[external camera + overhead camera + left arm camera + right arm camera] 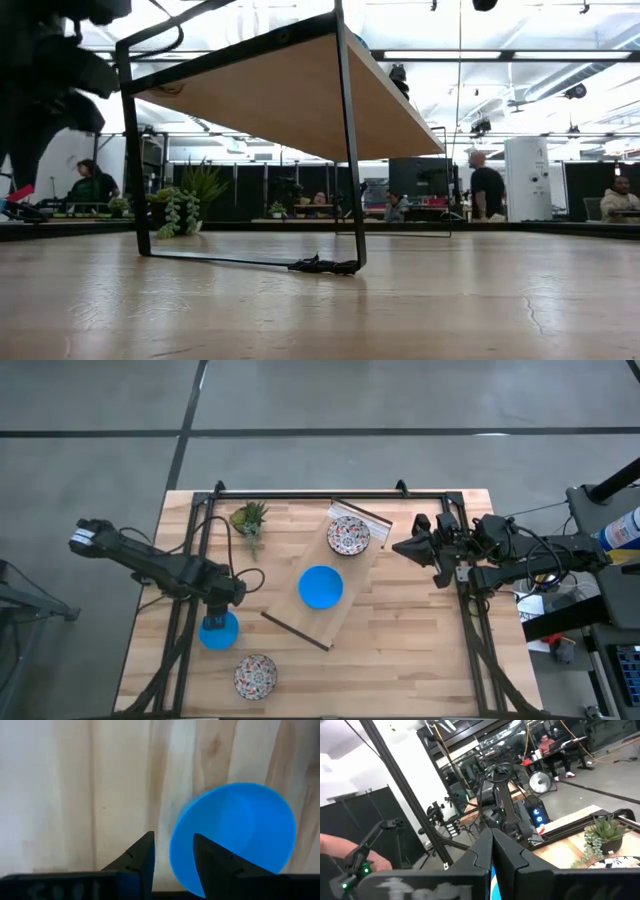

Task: Pick & Place Mini bowls
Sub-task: Stack the blue bowl on the blue bowl on the shelf

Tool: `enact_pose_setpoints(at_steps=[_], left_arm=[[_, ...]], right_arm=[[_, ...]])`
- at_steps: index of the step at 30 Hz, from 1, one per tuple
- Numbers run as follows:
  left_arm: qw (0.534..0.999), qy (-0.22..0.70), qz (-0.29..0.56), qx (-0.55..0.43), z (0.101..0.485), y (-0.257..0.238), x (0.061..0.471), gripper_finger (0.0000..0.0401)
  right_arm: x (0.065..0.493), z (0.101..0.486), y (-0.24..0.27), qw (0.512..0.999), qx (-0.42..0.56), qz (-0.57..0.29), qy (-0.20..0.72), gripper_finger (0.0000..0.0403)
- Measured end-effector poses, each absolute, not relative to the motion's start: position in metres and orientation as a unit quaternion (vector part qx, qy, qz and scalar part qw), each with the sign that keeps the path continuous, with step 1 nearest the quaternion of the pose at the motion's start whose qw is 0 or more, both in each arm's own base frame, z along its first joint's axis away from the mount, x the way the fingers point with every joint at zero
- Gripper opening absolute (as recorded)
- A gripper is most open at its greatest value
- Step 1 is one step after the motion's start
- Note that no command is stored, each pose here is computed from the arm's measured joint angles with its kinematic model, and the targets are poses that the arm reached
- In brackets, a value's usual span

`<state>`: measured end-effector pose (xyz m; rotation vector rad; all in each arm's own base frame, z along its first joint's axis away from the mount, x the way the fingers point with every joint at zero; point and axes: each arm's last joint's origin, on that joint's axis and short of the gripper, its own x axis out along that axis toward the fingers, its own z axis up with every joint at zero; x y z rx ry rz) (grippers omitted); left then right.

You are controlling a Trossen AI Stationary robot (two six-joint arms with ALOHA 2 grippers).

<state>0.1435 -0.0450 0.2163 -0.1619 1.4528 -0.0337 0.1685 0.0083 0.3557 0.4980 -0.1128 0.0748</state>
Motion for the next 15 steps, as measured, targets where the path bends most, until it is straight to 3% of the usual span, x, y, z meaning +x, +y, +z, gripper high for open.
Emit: enact_pose_setpoints(at_steps=[8, 15], left_arm=[[0.72, 0.684, -0.062, -0.098, 0.195, -0.048, 0.137, 0.0126], [0.719, 0.687, -0.039, -0.097, 0.189, -0.047, 0.137, 0.0126]], right_arm=[[0.17, 0.355, 0.008, 0.965, 0.256, 0.024, -0.057, 0.0008], [0.182, 0.347, 0.007, 0.965, 0.261, 0.006, -0.037, 0.0008]])
